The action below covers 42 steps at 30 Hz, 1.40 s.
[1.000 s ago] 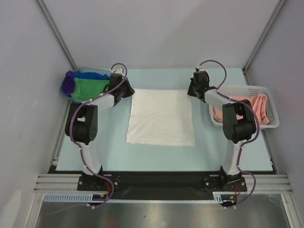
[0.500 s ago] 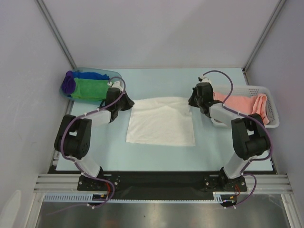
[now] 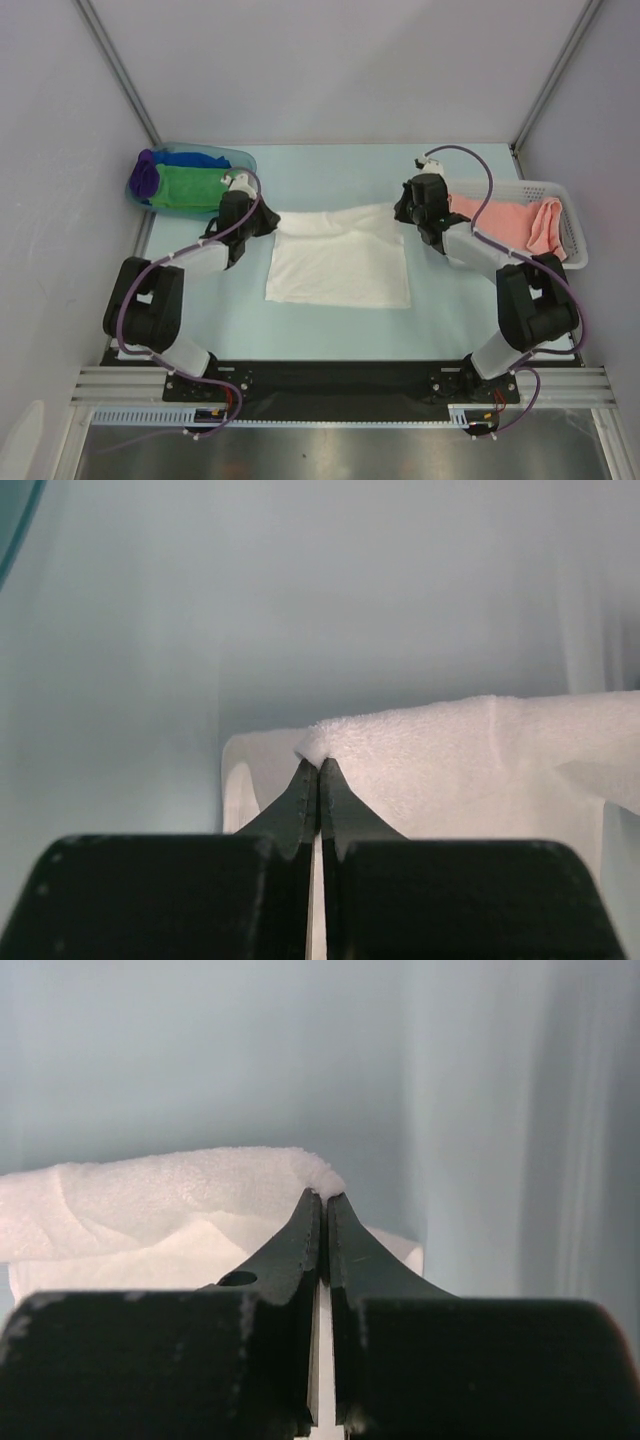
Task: Fold and stack the towels
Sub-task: Fold the towel
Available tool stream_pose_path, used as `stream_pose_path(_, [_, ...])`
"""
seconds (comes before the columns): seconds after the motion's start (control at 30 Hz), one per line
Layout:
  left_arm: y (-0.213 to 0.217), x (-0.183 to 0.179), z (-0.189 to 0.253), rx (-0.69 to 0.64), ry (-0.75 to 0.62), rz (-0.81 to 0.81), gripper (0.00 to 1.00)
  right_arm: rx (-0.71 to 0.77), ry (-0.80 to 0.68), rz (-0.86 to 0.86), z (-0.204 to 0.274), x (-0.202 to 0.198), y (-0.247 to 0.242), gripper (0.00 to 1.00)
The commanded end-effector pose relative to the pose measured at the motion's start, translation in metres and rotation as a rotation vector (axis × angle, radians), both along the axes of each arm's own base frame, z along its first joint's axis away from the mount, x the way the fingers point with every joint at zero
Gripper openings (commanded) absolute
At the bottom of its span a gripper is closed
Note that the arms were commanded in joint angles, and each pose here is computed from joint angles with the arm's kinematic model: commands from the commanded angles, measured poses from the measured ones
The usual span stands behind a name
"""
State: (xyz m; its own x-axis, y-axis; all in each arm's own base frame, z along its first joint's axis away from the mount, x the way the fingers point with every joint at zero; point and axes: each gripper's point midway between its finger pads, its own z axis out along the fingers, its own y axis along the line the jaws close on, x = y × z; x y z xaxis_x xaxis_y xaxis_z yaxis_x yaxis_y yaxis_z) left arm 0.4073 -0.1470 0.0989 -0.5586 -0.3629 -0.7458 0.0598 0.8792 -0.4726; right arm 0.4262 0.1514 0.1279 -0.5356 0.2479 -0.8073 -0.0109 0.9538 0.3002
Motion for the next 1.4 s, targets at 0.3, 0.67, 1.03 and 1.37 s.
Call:
stream_pose_path(0.3, [-0.019, 0.103, 0.016, 0.040, -0.064, -0.003, 0.00, -0.054, -0.139, 0.001, 0.013, 0.093, -0.013, 0.04])
stream_pose_path(0.67, [-0.016, 0.114, -0.002, 0.036, -0.038, -0.013, 0.00, -0.051, -0.110, 0.037, -0.005, 0.104, -0.010, 0.15])
stream_pose_path(1.03, [-0.014, 0.099, 0.007, 0.012, -0.054, -0.018, 0.00, -0.038, -0.147, 0.031, 0.010, 0.094, -0.012, 0.06])
stream_pose_path(1.37, [0.002, 0.020, 0.018, -0.066, -0.081, 0.040, 0.05, 0.022, -0.189, 0.032, 0.022, 0.009, -0.013, 0.13])
